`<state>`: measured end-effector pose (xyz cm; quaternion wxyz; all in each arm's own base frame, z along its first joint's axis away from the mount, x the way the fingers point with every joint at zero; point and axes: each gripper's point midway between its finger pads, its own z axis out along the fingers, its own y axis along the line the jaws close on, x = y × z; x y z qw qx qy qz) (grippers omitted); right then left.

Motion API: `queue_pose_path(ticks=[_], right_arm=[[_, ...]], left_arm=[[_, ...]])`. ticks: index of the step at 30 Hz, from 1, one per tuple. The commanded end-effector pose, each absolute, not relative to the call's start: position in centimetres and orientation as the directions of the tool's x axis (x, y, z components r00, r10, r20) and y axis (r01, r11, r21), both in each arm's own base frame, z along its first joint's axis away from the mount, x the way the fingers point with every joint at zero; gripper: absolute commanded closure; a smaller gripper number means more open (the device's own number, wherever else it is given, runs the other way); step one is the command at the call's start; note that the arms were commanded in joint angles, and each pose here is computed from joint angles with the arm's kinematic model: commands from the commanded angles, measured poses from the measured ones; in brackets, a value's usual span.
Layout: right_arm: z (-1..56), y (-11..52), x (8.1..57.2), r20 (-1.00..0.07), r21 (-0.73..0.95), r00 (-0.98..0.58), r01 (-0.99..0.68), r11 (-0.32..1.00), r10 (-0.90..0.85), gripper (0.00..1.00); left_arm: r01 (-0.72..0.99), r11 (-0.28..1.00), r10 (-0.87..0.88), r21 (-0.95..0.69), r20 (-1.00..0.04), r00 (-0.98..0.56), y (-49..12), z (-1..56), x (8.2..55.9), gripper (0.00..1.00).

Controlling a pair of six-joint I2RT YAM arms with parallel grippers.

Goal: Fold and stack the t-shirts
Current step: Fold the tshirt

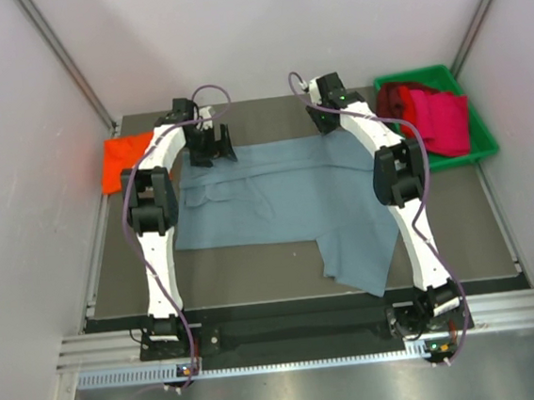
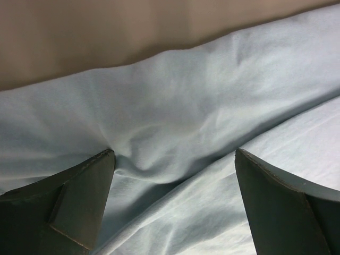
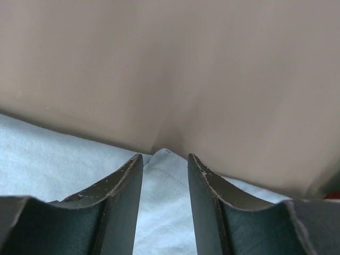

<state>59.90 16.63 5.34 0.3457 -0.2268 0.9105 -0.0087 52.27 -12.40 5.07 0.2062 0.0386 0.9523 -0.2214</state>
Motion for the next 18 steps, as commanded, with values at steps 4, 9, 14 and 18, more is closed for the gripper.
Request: queue_pose_path(ticks=[4, 9, 14, 18], right_arm=[[5.0, 16.9, 59.5, -0.605, -0.190, -0.662, -0.418, 0.888, -0.441, 0.63], [4.3, 16.9, 58.7, -0.580, -0.190, -0.675, -0.431, 0.882, -0.455, 0.63], [3.9, 17.6, 58.2, -0.567, -0.191, -0.667, -0.464, 0.865, -0.483, 0.60], [3.6, 18.0, 57.5, -0.551, -0.182, -0.668, -0.489, 0.853, -0.500, 0.54]], left_arm=[[0.182, 0.871, -0.039, -0.457, -0.433, -0.901, -13.8, 9.0, 51.5, 0.01], [0.187, 0.856, -0.053, -0.482, -0.441, -0.896, -14.3, 10.3, 51.3, 0.01], [0.189, 0.850, -0.057, -0.492, -0.442, -0.895, -14.5, 10.6, 51.3, 0.01], [0.188, 0.842, -0.067, -0.506, -0.443, -0.894, -14.7, 10.9, 51.4, 0.01]])
